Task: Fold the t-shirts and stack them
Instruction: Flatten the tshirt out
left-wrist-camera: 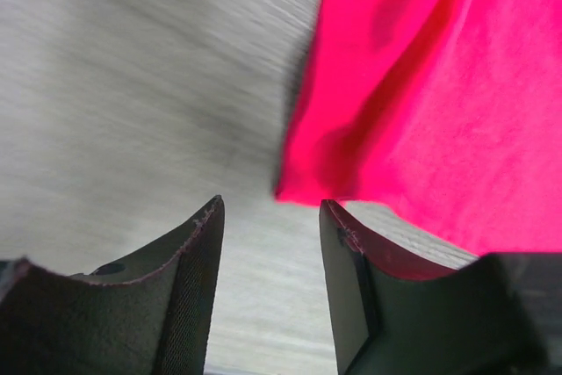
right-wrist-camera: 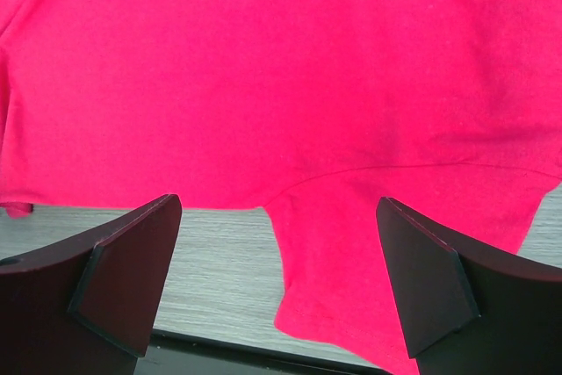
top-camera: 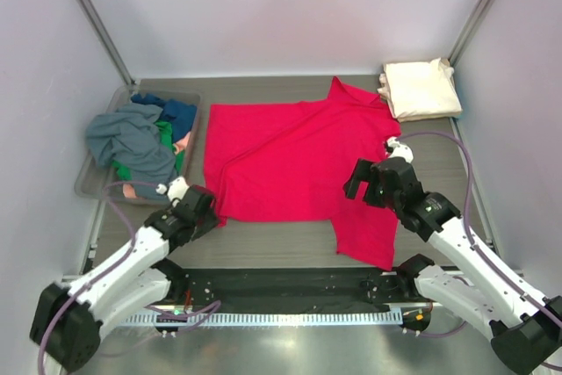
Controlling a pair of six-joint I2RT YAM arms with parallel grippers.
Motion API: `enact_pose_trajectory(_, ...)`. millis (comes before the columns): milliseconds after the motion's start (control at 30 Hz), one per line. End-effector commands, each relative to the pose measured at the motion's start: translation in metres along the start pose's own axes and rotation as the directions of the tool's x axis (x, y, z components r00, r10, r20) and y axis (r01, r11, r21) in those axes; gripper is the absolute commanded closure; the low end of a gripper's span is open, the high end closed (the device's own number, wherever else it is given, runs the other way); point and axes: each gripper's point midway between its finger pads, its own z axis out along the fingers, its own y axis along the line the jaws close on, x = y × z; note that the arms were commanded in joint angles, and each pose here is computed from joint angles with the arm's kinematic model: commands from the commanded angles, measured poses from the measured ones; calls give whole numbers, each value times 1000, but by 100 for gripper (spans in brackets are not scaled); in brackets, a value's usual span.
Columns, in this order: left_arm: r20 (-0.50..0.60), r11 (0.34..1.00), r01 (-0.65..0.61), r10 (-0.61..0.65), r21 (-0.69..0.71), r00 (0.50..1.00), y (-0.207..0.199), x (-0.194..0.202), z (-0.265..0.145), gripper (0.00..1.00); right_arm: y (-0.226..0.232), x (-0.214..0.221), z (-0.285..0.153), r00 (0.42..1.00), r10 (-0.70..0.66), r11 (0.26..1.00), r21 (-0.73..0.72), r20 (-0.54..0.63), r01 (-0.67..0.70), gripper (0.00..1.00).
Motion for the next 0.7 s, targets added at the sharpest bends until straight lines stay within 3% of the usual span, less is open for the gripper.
enact_pose_trajectory(0,124,993,85,-74,-88,990,31,-24,-27,50,10,-18,-6,999,-10,1000,-27,49,11,0)
enact_pose_trajectory(100,162,990,137,-133,-14,978,28,-28,-33,50,10,-18,-4,999,-13,1000,-22,43,14,0)
enact_pose_trajectory(300,56,989,150,-150,7,987,22,4,-3,51,14,-18,-1,999,-23,999,-30,26,24,0)
enact_pose_trajectory(500,81,988,151,-153,25,985,13,1,13,51,11,-19,-2,999,-36,999,-21,38,37,0)
enact_pose_trajectory(667,32,990,141,-142,31,989,5,11,23,51,5,-14,0,999,-38,999,-5,36,38,0)
